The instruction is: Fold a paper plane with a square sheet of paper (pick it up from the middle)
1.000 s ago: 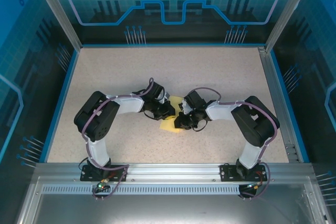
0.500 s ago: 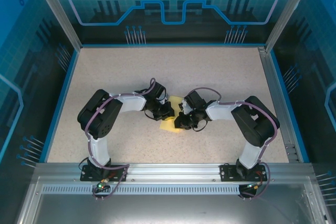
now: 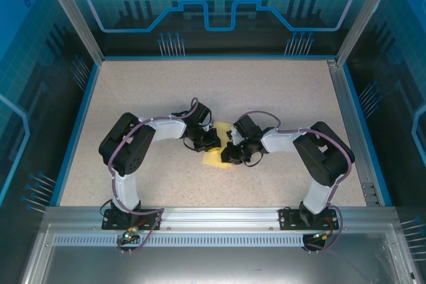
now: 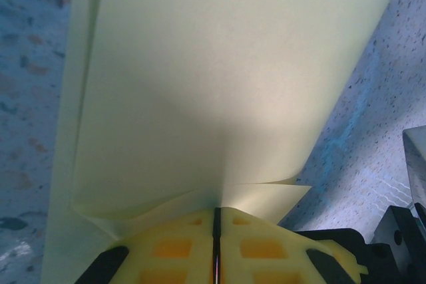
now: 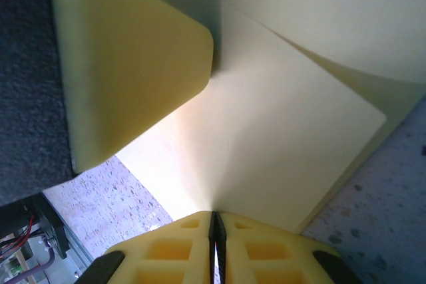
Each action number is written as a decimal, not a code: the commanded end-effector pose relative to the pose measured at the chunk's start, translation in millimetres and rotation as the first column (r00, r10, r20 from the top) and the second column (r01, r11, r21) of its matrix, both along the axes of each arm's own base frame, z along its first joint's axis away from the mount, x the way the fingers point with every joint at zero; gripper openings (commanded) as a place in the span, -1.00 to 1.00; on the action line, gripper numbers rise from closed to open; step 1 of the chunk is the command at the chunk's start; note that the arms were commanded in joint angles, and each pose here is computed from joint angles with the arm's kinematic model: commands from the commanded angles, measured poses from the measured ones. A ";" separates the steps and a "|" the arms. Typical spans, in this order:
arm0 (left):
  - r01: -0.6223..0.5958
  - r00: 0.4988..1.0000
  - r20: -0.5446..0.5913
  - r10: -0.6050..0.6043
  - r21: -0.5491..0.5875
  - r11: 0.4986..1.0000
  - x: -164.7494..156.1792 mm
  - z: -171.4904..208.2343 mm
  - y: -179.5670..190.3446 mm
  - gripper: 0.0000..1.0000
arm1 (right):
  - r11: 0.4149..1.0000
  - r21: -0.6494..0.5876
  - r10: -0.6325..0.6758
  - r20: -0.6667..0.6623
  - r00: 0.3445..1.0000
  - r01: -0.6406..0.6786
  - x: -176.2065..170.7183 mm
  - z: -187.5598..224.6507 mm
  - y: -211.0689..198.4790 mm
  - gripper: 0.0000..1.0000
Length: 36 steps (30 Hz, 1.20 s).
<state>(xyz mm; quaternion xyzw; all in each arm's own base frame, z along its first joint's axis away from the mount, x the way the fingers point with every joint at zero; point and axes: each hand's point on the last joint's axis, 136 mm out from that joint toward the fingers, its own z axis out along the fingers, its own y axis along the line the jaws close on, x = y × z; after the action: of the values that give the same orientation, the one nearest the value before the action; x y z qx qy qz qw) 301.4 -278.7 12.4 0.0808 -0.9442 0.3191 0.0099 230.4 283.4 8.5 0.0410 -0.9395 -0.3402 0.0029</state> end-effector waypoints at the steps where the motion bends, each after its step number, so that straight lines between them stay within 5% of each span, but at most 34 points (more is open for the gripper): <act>1: -0.043 0.999 0.006 0.043 0.144 0.989 9.8 -24.3 27.9 -0.80 | 0.992 -0.124 -0.026 -0.081 0.996 0.016 -19.1 -30.2 -27.4 -0.75; 36: -0.097 0.994 0.076 0.083 0.203 0.974 53.1 -12.9 62.8 -0.73 | 0.995 -0.100 -0.015 -0.073 0.997 0.008 -18.9 -22.8 -24.9 -0.74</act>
<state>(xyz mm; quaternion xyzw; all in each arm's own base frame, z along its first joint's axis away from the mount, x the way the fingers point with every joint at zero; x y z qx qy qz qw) 336.1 -247.8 12.5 0.0956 -0.9544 0.2824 -0.0142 232.5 285.0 9.1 0.0441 -0.9373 -0.3457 -0.0055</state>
